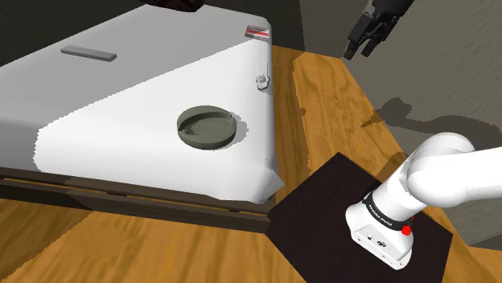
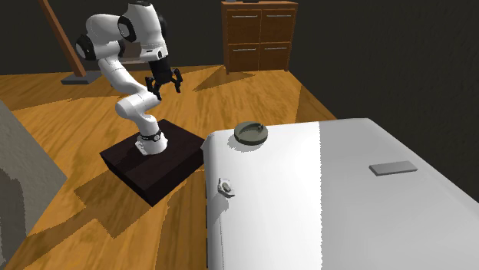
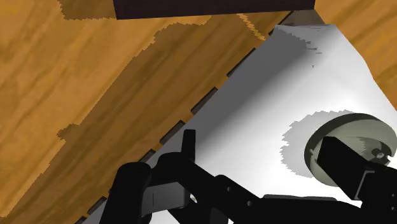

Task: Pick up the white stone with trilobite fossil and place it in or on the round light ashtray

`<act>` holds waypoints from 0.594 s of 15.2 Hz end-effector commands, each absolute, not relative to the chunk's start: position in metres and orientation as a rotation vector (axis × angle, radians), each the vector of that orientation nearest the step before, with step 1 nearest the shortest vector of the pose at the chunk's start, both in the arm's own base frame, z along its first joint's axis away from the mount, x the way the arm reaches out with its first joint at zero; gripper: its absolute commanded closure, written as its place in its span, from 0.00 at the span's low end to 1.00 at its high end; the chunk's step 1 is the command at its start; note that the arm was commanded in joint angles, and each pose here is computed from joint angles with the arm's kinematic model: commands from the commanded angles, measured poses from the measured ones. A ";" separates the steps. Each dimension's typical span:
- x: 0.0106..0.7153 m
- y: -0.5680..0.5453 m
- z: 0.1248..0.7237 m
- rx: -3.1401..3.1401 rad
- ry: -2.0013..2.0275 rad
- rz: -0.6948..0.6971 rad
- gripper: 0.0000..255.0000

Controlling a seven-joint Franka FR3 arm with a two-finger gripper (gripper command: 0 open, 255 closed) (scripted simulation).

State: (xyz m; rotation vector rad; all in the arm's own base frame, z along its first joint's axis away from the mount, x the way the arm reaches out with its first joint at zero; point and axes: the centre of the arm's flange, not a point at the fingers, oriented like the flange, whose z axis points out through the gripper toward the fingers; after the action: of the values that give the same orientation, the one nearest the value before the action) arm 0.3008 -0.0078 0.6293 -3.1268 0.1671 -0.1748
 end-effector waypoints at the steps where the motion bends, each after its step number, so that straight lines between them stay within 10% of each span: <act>1: 0.301 -0.008 0.629 -3.127 0.167 -0.175 0.00; 9: 0.397 -0.030 0.581 -3.139 0.135 -0.120 0.00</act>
State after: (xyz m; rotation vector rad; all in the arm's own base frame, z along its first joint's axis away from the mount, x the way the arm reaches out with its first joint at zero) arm 0.3830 -0.0266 0.5871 -3.1373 0.1397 -0.1264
